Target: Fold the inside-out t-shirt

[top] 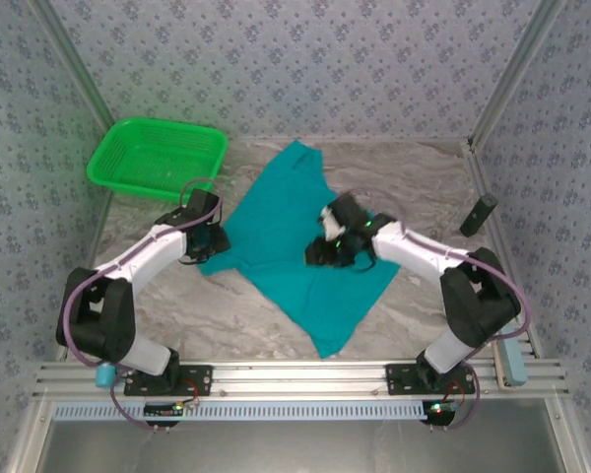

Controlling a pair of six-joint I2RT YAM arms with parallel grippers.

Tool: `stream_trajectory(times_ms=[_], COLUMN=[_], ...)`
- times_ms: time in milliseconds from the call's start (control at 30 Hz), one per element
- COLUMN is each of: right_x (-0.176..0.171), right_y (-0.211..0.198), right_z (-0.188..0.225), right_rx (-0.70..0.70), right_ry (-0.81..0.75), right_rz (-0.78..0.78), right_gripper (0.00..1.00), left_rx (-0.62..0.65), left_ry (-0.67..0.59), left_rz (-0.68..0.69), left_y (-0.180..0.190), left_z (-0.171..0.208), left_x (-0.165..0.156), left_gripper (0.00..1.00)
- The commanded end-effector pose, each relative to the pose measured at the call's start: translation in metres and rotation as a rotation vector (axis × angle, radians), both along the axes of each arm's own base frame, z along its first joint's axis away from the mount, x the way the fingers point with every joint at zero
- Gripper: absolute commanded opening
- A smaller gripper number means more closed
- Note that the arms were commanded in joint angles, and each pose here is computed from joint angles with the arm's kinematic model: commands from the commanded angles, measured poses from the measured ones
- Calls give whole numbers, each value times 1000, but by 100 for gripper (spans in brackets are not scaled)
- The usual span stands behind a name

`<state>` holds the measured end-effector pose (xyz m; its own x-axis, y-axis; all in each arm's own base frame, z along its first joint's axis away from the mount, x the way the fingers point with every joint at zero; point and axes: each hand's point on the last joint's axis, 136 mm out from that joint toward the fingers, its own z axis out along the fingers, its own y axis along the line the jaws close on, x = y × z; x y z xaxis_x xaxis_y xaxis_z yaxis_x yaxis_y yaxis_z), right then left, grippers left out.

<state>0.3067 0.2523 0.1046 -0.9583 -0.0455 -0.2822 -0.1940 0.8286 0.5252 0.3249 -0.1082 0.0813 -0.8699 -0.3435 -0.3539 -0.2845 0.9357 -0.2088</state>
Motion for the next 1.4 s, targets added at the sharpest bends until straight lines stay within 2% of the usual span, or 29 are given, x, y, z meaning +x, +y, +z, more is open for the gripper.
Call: stream_trajectory(times_ms=[0,133,267,333,500,567,667,800,867,1000,1067,1200,1367], right_x=[61,105,106,83,36,12,-24,-58,-65,-65,-73,-96,-123], right_y=[-48,-76,-119,-132,-139,-140,-133,-107,-97,-101,-97,-65,7], right_z=[-16,-33,-61,-78,-89,-93,-98,-94,-86,-62,-50,-31,0], right_rx=[-120,-155,-230,-242,-269,-270,-251,-299,-326,-354,-366,-389,-304], right_ry=[-86,-113,-27,55,114,140,173,156,151,90,34,-169,-524], right_rz=[-131,-220,-352,-393,-418,-437,-466,-378,-339,-324,-195,211,755], right_gripper=[40,40,38,34,31,30,28,31,36,41,42,43,44], left_rx=[-27,-23,2,9,-19,-28,-10,-12,-18,-56,-78,-94,-151], left_ry=[18,32,55,44,55,14,14,36,-2,-93,-112,-151,-163], left_rz=[-47,-63,-92,-109,-149,-177,-211,-270,-296,-337,-389,-488,-522], left_y=[-23,-36,-45,-54,-79,-93,-108,-130,-141,-159,-170,-180,-166], left_z=[-3,-16,-28,-30,-49,-51,-56,-64,-55,-32,-12,33,76], left_x=[7,24,46,60,94,112,135,167,188,207,203,176,111], left_gripper=[42,41,41,41,37,36,36,37,41,58,62,66,68])
